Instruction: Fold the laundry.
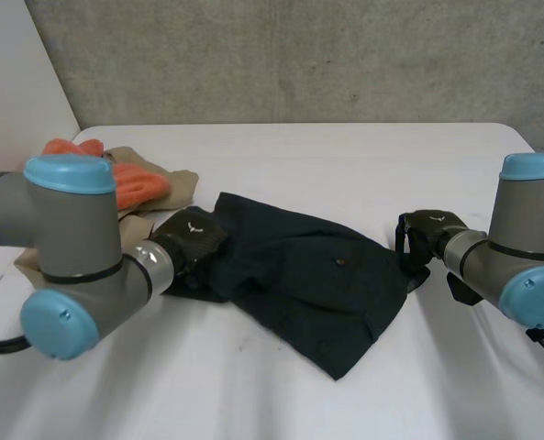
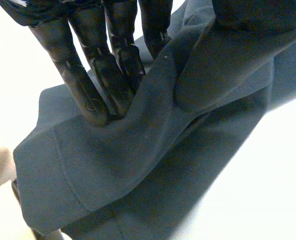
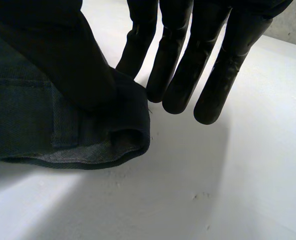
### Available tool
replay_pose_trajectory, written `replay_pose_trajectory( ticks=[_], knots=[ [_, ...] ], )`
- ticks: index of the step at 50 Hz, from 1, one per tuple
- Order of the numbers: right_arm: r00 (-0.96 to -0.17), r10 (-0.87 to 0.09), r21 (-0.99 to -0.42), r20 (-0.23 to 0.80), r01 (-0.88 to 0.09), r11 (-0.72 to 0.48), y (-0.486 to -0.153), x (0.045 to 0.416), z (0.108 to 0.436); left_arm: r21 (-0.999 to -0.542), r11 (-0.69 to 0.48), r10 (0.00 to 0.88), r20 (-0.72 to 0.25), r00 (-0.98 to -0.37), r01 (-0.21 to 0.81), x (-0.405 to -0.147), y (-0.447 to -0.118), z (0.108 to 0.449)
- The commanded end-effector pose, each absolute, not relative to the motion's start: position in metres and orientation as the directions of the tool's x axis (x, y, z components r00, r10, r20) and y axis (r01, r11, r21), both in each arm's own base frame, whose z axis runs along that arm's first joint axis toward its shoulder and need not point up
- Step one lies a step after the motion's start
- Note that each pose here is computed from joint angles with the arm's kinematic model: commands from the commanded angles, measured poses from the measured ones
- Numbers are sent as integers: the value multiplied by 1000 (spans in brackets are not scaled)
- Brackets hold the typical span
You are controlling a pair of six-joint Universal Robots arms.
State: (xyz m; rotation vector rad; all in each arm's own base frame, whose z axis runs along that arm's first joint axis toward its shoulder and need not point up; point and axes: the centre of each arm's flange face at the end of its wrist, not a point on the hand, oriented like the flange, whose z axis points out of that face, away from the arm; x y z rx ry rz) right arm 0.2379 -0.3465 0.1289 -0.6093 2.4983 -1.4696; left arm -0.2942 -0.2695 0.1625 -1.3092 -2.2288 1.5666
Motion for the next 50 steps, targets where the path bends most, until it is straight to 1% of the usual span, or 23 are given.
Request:
replay_pose_trajectory(
  ticks=[1, 3, 6, 9, 12, 13, 15, 17, 18, 19, 22, 23, 27, 32, 33, 36, 37, 40, 50],
  knots=[
    [-894, -444, -885, 57, -251, 392, -343, 240, 146, -769, 173, 727, -322, -607, 616, -276, -220, 176],
    [-885, -463, -892, 60, -256, 373, -338, 245, 153, -754, 181, 756, -304, -580, 631, -274, -197, 180],
    [-868, -492, -895, 66, -270, 355, -330, 251, 158, -753, 161, 778, -300, -551, 638, -273, -173, 188],
    [-843, -531, -903, 83, -290, 318, -324, 255, 167, -767, 136, 777, -310, -547, 627, -272, -164, 197],
    [-807, -582, -908, 105, -316, 276, -315, 260, 174, -789, 103, 757, -333, -563, 606, -269, -164, 212],
    [-792, -600, -909, 112, -326, 261, -312, 263, 176, -796, 90, 750, -342, -566, 599, -269, -165, 215],
    [-748, -650, -909, 135, -355, 219, -300, 271, 180, -823, 44, 712, -372, -596, 566, -270, -178, 228],
    [-719, -677, -910, 153, -371, 188, -293, 275, 182, -844, 7, 670, -394, -629, 536, -269, -194, 237],
    [-708, -687, -910, 162, -377, 174, -290, 277, 183, -861, -29, 623, -413, -665, 508, -267, -211, 244],
    [-693, -699, -912, 176, -381, 149, -286, 279, 185, -867, -46, 601, -421, -680, 497, -266, -219, 247],
    [-682, -702, -919, 204, -381, 103, -279, 278, 196, -879, -109, 532, -446, -720, 464, -265, -245, 253],
    [-681, -702, -920, 206, -380, 99, -277, 278, 198, -880, -121, 521, -450, -725, 459, -265, -250, 253],
    [-673, -708, -924, 212, -374, 79, -268, 279, 205, -883, -138, 505, -452, -735, 449, -271, -272, 243],
    [-660, -721, -922, 213, -381, 76, -259, 284, 205, -881, -105, 523, -444, -728, 461, -278, -293, 221],
    [-660, -720, -921, 213, -381, 78, -259, 283, 204, -879, -90, 532, -440, -724, 468, -281, -298, 212],
    [-661, -720, -920, 211, -382, 82, -257, 283, 204, -873, -60, 565, -429, -705, 484, -288, -298, 196],
    [-663, -718, -919, 211, -384, 85, -257, 283, 203, -867, -31, 580, -420, -698, 497, -289, -299, 185],
    [-664, -718, -918, 208, -386, 91, -256, 281, 202, -856, 12, 607, -404, -685, 516, -290, -299, 170],
    [-677, -705, -919, 212, -383, 92, -256, 276, 206, -841, 70, 662, -363, -656, 536, -293, -297, 151]
  ],
)
